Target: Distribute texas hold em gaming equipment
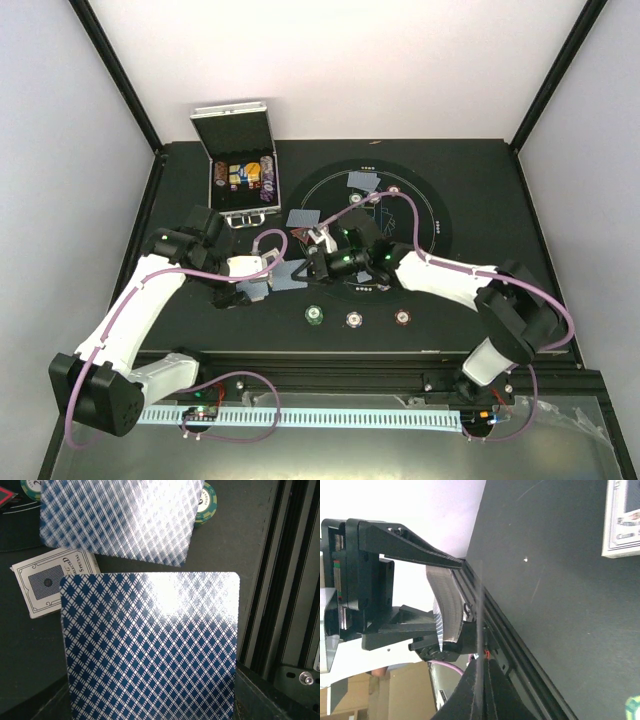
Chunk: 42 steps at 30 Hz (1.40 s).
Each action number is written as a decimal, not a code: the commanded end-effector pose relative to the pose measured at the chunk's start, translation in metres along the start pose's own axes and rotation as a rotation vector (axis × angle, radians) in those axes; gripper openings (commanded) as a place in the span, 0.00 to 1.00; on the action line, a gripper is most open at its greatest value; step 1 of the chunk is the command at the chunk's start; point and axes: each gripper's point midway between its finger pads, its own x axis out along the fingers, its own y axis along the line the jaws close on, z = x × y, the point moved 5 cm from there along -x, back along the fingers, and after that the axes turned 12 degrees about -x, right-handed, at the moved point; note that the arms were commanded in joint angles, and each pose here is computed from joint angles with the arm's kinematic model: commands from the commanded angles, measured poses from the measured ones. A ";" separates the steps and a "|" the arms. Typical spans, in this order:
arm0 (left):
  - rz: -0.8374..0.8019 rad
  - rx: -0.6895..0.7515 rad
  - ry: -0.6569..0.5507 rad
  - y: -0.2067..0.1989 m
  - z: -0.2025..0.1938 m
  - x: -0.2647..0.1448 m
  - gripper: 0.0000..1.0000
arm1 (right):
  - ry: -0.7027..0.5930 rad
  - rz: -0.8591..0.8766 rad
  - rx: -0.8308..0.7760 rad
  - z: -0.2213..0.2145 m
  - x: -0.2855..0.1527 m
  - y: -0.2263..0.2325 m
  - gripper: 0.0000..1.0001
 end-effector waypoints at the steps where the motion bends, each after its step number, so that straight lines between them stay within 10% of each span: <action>1: 0.030 0.008 -0.032 0.000 0.007 -0.011 0.01 | -0.027 -0.036 -0.008 0.000 -0.022 -0.007 0.01; 20: 0.037 0.010 -0.028 0.000 0.006 -0.013 0.02 | -0.076 -0.535 0.242 -0.032 -0.131 -0.167 0.02; 32: 0.028 0.015 -0.036 -0.001 0.008 -0.013 0.02 | -0.072 -0.886 0.201 -0.028 -0.179 -0.154 0.38; 42: 0.017 0.015 -0.053 -0.002 0.011 -0.014 0.01 | -0.218 -0.346 0.085 0.002 -0.113 -0.054 0.77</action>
